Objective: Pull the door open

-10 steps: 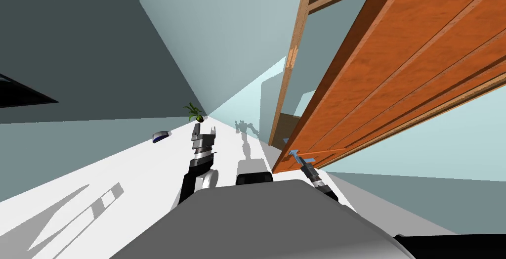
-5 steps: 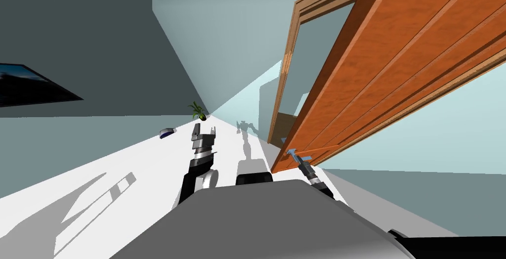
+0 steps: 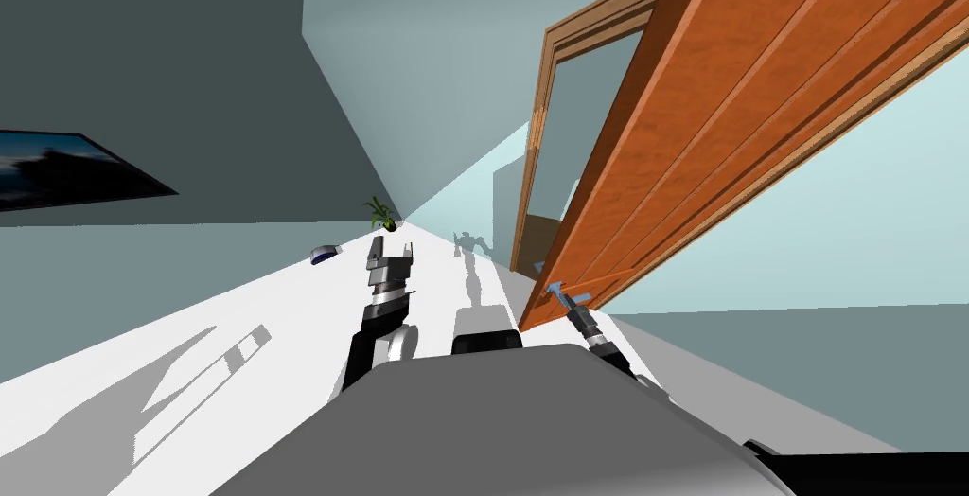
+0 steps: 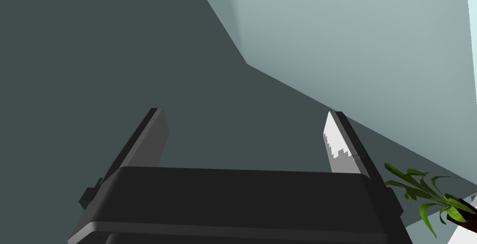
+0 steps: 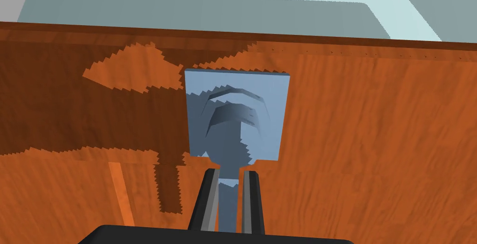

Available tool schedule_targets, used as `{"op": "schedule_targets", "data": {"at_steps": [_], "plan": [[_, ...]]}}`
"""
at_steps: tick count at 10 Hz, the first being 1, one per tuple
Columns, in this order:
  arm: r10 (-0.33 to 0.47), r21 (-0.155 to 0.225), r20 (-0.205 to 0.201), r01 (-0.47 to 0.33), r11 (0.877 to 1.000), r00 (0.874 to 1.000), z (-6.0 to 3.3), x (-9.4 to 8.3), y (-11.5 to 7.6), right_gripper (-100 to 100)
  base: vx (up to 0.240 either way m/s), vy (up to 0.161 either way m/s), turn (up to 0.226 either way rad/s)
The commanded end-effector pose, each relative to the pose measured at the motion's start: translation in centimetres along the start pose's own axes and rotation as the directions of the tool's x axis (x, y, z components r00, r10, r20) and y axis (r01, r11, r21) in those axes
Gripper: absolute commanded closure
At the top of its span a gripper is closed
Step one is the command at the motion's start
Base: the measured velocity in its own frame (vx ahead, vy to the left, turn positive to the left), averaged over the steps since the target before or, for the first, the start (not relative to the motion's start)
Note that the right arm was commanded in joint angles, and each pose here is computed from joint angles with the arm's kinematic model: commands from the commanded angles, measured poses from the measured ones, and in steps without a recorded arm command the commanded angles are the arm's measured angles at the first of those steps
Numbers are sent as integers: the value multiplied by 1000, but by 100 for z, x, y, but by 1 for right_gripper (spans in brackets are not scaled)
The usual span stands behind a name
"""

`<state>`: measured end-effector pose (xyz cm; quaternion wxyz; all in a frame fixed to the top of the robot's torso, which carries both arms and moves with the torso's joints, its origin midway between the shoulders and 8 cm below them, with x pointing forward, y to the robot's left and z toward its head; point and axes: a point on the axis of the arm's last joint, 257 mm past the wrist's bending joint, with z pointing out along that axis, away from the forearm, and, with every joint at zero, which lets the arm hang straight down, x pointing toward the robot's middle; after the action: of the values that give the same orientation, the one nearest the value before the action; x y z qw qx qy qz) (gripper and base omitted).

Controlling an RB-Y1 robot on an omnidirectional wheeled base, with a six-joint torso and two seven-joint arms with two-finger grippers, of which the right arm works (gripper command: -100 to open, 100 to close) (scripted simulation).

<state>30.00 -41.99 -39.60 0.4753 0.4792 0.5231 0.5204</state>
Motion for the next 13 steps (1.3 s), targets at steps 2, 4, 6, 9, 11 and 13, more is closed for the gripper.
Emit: {"op": "schedule_targets", "data": {"at_steps": [2, 4, 6, 9, 11, 13], "plan": [[12, 5, -35, -12, 1000, 999, 177, 252, -58, 100, -171, -68, 60], [12, 4, -43, -12, 1000, 999, 246, 312, -59, 100, -190, -34, 29], [12, 4, -47, -12, 1000, 999, 281, 343, -58, 100, -53, -16, -13], [12, 3, -64, -11, 1000, 998, 418, 466, -52, 100, -81, -43, 30], [10, 2, -80, -10, 1000, 997, 550, 588, -39, 100, -193, -99, 48], [9, 1, -87, -9, 1000, 996, 611, 646, -31, 100, -136, -91, 18]]}}
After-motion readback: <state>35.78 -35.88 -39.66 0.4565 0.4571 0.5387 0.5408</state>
